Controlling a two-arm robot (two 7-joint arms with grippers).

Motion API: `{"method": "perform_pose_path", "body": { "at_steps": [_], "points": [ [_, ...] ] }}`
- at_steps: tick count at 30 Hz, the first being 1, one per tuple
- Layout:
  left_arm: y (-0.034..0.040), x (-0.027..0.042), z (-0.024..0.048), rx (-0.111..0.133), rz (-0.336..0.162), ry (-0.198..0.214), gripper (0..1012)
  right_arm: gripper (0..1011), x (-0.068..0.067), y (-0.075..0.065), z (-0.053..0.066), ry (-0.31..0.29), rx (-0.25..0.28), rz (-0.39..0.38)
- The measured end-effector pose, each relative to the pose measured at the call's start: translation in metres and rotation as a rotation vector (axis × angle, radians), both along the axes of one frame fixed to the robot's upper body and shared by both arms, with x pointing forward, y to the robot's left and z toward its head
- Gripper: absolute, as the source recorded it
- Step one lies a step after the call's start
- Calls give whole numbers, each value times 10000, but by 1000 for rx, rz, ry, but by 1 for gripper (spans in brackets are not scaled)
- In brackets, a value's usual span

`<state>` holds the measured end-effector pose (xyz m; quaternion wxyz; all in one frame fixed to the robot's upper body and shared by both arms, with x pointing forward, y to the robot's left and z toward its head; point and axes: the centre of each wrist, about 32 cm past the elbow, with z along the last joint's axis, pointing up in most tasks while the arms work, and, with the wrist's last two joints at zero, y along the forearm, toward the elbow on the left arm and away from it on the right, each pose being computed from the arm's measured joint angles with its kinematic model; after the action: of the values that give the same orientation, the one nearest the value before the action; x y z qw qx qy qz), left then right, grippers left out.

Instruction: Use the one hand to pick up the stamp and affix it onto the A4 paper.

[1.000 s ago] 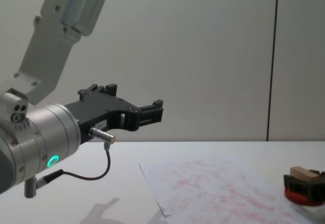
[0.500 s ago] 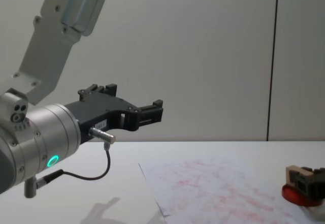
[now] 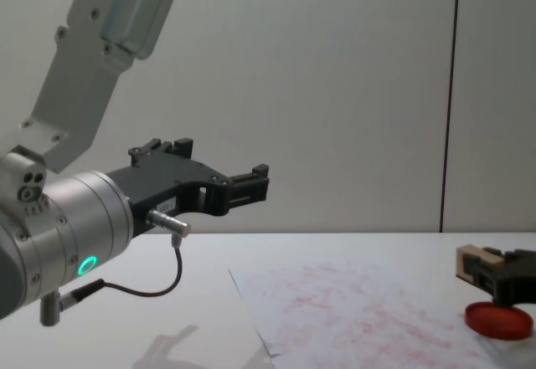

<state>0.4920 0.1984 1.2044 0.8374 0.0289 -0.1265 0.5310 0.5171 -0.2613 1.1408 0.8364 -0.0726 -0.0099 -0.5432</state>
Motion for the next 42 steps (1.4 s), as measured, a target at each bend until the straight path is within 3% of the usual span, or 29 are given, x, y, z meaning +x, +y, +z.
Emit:
{"method": "perform_pose_path", "body": {
  "at_steps": [11,21,42],
  "points": [
    [0,0,0,0,0,0,993,221,-85,103,52,7,65,70],
    [0,0,0,0,0,0,993,221,-203,185,-6,49,98,113],
    [0,0,0,0,0,0,993,221,-380,259,-156,117,90,154]
  ]
}}
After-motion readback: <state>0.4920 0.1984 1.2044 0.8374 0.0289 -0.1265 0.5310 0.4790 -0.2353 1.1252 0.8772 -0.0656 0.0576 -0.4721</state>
